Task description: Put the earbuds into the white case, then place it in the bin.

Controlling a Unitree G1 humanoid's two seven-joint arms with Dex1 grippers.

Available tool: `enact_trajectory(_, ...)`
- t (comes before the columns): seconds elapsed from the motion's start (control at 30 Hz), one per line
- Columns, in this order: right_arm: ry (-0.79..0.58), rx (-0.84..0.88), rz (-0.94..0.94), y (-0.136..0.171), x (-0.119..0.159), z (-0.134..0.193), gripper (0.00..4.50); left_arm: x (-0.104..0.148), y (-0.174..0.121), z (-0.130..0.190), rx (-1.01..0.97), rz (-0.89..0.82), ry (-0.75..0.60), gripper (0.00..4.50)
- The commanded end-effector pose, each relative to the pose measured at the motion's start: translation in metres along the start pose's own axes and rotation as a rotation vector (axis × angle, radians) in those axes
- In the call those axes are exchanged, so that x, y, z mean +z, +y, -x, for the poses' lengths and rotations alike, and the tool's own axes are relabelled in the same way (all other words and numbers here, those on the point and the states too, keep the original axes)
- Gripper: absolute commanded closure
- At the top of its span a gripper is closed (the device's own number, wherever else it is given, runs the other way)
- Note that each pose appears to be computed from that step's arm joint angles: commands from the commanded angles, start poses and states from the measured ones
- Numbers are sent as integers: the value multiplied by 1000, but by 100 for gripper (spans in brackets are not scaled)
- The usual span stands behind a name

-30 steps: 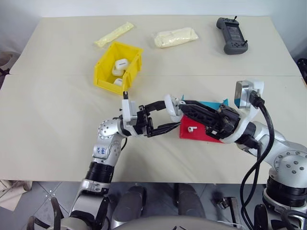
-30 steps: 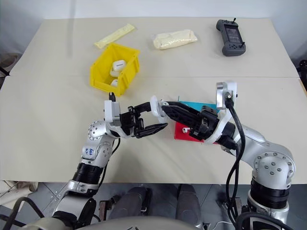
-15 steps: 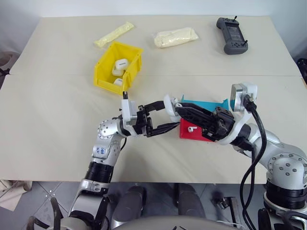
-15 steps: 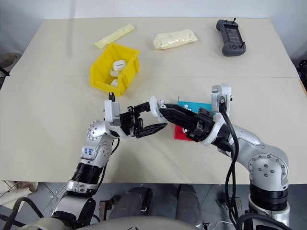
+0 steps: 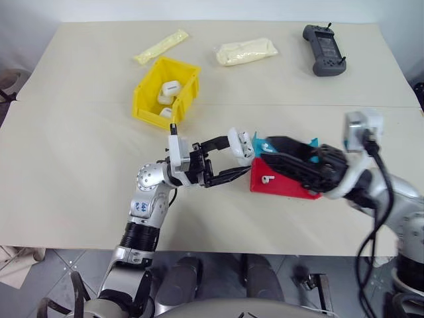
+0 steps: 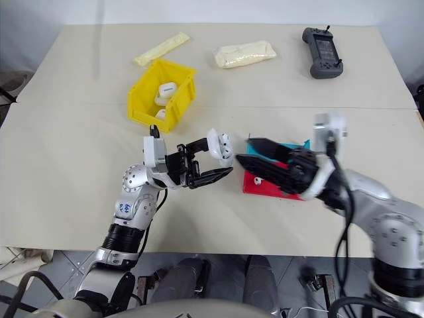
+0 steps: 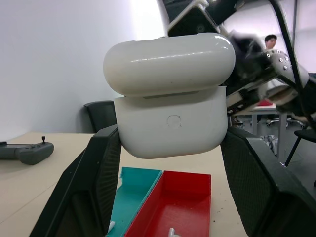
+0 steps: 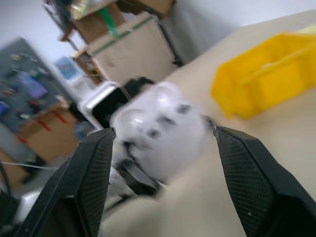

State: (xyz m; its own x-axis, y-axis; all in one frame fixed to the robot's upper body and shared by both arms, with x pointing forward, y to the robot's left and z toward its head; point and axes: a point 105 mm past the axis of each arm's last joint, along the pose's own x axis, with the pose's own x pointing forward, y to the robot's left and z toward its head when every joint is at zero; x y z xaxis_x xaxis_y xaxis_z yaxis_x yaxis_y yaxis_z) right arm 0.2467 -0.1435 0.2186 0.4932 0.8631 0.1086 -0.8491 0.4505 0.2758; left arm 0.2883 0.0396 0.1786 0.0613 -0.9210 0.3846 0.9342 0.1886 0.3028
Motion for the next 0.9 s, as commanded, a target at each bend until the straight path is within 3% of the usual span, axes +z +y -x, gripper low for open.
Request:
enact_trajectory(0.03, 30, -90, 72, -14, 3, 33, 114, 8, 3, 11, -1, -40, 13, 179)
enact_trajectory(0.17, 140, -208, 202, -36, -8, 65, 114, 3, 8, 33, -10, -51, 141, 179)
enact_trajectory(0.3, 181, -177, 266, -37, -13, 61, 245, -10, 11, 45, -61, -98, 334, 179)
enact_trajectory(0.5, 204, 51, 358, -12, -14, 10, 447, -26, 12, 35, -171, -152, 549, 179)
enact_trajectory(0.7, 231, 174, 404, 2, -19, -35, 447, -34, 7, 12, -198, -141, 580, 179)
enact_trajectory(0.9, 267, 235, 410, 7, -28, -59, 447, -36, 6, 4, -204, -132, 605, 179)
